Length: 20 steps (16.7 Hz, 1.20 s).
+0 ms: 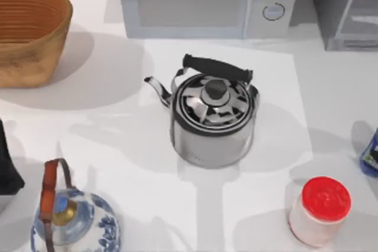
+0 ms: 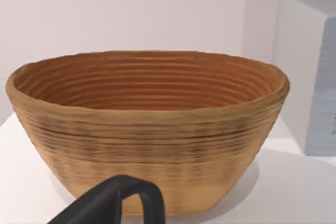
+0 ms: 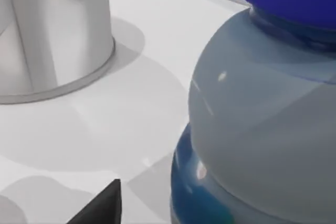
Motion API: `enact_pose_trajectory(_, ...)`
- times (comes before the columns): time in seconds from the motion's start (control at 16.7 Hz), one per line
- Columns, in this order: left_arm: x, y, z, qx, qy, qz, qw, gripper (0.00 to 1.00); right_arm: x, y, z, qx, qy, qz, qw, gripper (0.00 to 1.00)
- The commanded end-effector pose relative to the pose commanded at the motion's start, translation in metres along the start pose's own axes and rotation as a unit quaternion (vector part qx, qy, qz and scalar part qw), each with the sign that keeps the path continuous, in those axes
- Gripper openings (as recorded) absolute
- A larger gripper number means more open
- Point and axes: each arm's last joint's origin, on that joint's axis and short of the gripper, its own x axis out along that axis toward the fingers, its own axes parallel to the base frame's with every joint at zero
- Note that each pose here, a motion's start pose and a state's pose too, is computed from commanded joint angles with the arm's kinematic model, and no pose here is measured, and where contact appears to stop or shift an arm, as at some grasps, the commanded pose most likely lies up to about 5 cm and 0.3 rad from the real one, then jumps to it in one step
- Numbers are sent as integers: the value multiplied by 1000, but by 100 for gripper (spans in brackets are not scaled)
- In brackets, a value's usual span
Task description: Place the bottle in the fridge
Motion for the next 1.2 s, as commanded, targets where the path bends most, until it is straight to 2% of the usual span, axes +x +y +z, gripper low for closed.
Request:
enact_pose_trajectory(0.6, 0, 0, 0, 0, 0, 0, 1000, 100, 13, 4, -4, 1, -1, 0, 1000, 100)
enact_pose_trajectory(1.2, 0, 0, 0, 0, 0, 0, 1000, 100, 13, 4, -4, 1, -1, 0, 1000, 25)
